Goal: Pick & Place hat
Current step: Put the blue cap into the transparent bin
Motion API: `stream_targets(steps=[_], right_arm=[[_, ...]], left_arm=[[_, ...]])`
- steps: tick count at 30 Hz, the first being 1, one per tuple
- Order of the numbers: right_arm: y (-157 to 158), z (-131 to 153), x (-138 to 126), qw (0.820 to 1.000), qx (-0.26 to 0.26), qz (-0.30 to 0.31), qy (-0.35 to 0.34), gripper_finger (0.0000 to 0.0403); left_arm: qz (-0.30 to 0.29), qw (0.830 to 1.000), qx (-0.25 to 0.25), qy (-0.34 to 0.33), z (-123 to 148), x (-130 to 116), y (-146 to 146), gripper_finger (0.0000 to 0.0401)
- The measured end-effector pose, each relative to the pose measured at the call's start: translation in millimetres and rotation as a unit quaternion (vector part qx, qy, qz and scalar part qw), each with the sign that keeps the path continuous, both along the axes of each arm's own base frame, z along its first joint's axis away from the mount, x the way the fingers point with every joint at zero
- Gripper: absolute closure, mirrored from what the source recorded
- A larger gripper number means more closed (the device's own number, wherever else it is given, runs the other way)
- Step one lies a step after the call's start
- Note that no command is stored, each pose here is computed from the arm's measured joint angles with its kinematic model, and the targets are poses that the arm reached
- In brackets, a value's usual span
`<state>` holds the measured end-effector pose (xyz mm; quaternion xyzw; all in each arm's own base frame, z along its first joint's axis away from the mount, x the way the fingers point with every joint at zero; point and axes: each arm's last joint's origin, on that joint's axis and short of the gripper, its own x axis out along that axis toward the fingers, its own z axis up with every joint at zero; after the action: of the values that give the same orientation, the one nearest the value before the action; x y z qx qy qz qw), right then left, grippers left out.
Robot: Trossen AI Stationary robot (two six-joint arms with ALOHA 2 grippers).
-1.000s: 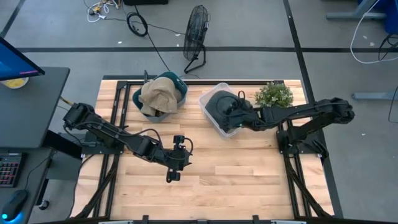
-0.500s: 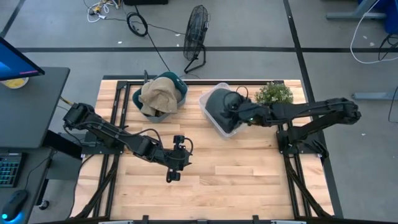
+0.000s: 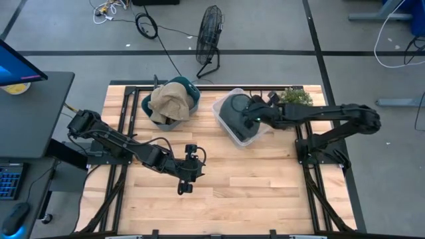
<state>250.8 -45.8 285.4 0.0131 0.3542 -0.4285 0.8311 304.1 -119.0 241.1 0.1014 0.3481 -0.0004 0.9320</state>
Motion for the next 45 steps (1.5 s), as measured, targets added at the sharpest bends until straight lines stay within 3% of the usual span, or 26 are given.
stream_targets(steps=[4, 12, 33, 40, 45], right_arm=[[-8, -17, 4, 0.999, 0.043, -0.015, 0.025, 0.0398], [-1, -24, 15, 0.987, 0.143, 0.073, 0.008, 0.0400], [-5, -68, 30, 0.970, 0.209, 0.055, 0.108, 0.0402], [-3, -75, 29, 0.951, 0.280, 0.071, 0.113, 0.0403], [-3, -73, 28, 0.956, 0.256, 0.075, 0.120, 0.0403]], left_arm=[[0.000, 1.000, 0.000, 0.000, 0, 0, 0, 0.0234], [-0.001, 1.000, 0.001, 0.000, 0, 0, 0, 0.0234], [0.000, 1.000, 0.001, 0.000, 0, 0, 0, 0.0234], [0.000, 1.000, 0.001, 0.000, 0, 0, 0, 0.0234], [0.004, 1.000, 0.002, 0.000, 0, 1, 3, 0.0234]])
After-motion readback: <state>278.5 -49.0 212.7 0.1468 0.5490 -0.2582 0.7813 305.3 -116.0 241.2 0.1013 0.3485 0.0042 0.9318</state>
